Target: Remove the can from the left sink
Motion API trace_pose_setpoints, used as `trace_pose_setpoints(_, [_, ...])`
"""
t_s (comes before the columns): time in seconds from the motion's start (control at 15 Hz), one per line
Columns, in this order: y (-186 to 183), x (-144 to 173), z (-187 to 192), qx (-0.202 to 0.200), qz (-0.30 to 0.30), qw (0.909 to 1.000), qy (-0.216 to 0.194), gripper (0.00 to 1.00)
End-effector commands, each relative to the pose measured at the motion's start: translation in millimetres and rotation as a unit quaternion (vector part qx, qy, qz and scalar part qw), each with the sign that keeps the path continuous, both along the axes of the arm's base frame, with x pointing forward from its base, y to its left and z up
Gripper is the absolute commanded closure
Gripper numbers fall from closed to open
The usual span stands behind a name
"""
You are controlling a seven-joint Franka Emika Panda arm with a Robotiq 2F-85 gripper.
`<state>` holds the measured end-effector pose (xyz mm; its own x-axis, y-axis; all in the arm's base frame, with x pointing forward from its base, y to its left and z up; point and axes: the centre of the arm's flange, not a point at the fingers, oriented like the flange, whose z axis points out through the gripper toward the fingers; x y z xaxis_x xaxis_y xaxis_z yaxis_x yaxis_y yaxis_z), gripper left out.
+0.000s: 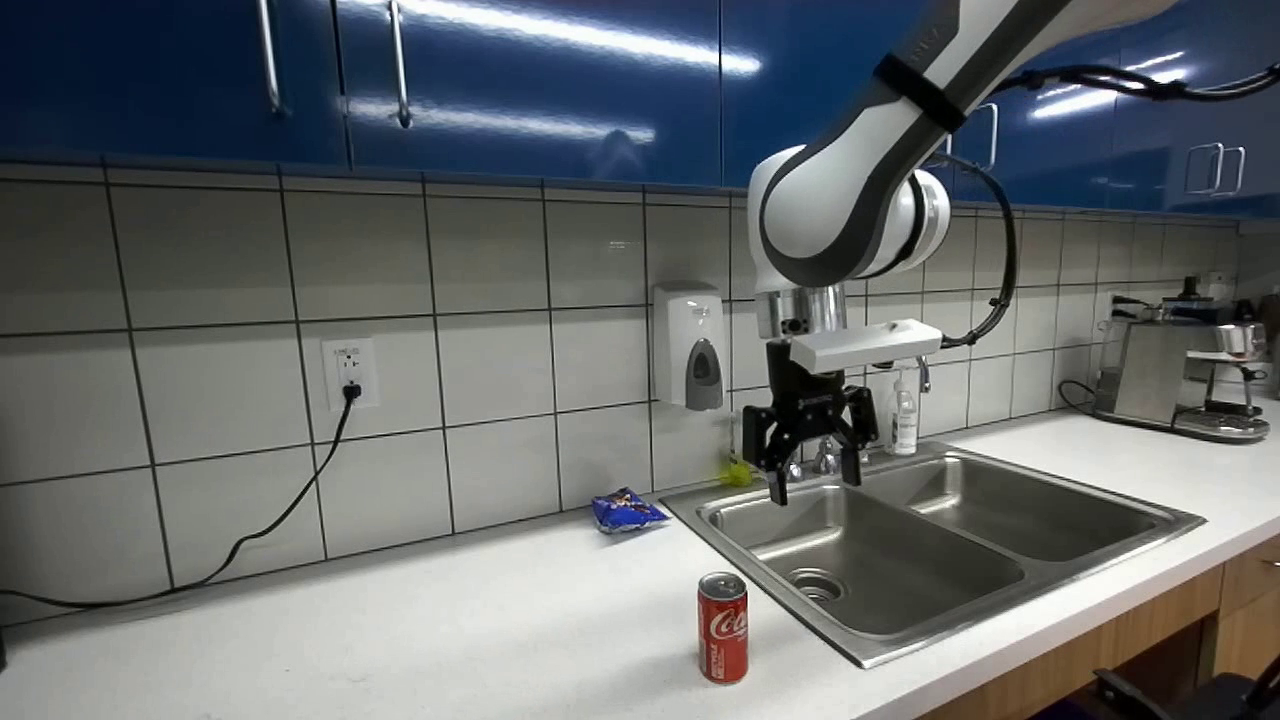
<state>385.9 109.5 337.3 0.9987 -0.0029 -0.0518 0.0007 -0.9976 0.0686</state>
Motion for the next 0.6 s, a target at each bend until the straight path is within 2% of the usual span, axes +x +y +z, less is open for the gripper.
trace_pose_setpoints(0.0, [-18,-30,26,-0.008,-0.015,0.9998,0.011,0.00])
trace_pose_setpoints(0.07, [-7,-10,8,-0.005,-0.006,0.9999,0.008,0.00])
trace_pose_setpoints(0.53, [-13,-20,17,-0.008,-0.011,0.9999,0.009,0.00])
